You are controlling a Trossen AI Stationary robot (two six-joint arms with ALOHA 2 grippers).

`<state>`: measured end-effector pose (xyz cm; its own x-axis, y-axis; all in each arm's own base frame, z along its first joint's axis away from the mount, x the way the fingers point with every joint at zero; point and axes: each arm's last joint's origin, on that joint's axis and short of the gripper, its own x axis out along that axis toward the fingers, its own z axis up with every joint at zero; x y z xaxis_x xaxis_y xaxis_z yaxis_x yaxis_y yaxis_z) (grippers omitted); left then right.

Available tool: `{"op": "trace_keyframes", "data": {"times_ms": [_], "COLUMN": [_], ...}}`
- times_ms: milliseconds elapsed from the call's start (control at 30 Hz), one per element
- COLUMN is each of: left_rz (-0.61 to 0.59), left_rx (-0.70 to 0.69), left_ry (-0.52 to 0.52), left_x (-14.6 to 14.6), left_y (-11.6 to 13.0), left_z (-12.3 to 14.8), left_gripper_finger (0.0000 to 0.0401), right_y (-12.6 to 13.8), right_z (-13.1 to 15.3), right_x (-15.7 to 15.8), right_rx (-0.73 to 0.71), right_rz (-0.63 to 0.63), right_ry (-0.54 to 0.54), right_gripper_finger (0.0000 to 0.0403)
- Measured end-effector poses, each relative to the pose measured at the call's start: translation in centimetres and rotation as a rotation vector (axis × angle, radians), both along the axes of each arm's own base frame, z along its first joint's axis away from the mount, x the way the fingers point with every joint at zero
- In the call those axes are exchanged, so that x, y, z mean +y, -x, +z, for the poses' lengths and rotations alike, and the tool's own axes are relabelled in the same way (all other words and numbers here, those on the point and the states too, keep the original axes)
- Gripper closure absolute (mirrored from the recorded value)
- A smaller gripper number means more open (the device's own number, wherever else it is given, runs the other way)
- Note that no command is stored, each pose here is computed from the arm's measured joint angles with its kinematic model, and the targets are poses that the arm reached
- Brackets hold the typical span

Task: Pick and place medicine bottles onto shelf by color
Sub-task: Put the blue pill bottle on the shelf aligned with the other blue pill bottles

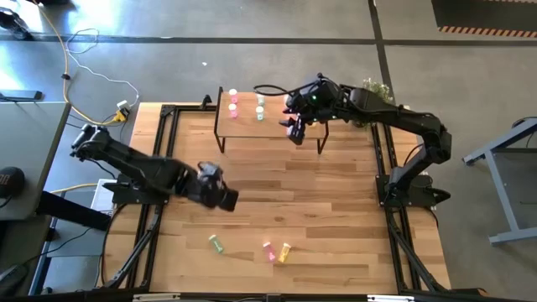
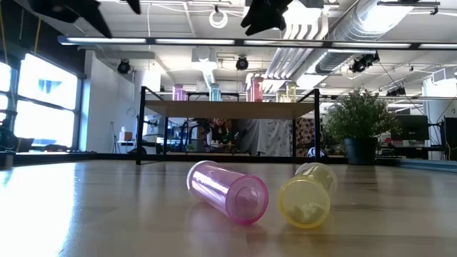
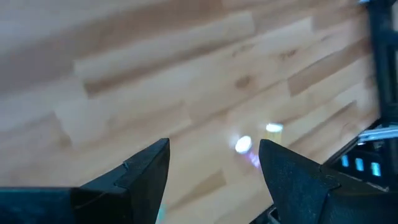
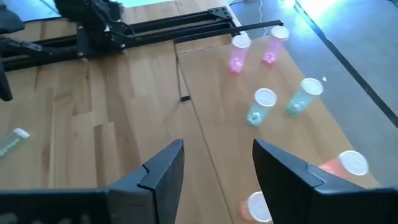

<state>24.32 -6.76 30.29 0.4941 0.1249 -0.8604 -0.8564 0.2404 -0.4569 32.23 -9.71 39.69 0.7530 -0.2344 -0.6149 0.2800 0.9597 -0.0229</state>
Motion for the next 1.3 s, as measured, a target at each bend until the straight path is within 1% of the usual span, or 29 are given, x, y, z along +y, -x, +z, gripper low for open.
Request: {"op": "trace_keyframes", "data": {"times_ms": [233,333,533,667,800,933,1100,1300], "left_rz": [0.097,0.146,0.263,0.313,0.322,0.347,0.381,0.405], "left_rx": [0.069,0.107,0.187,0.255,0.324,0.339,0.366,0.394], "left_ry": [0.079,0.098,0.164,0.181,0.184,0.178,0.208,0.222], "left_x": [-4.6,-6.3,-9.2,-10.6,-11.3,-11.3,-10.9,-10.6], "left_y": [-0.3,-0.4,-0.4,-0.4,-0.7,-1.5,-2.6,-3.3], "left_z": [-2.6,-3.9,-6.5,-8.3,-10.0,-11.2,-12.3,-13.5], "left_gripper_finger": [0.0162,0.0162,0.0162,0.0162,0.0162,0.0162,0.0162,0.0162], "right_y": [-0.3,-0.2,-0.2,-0.2,-0.2,-0.2,-0.2,-0.2], "right_z": [0.0,-0.1,-0.1,-0.2,-0.2,-0.2,-0.2,-0.2], "right_x": [1.0,1.1,1.2,1.2,1.2,1.2,1.2,1.2], "right_rx": [0.006,0.019,0.032,0.047,0.054,0.054,0.054,0.057], "right_rz": [0.033,0.055,0.086,0.103,0.108,0.108,0.108,0.124], "right_ry": [0.001,0.023,0.059,0.075,0.079,0.08,0.079,0.1], "right_gripper_finger": [0.0222,0.0222,0.0222,0.0222,0.0222,0.0222,0.0222,0.0222]}}
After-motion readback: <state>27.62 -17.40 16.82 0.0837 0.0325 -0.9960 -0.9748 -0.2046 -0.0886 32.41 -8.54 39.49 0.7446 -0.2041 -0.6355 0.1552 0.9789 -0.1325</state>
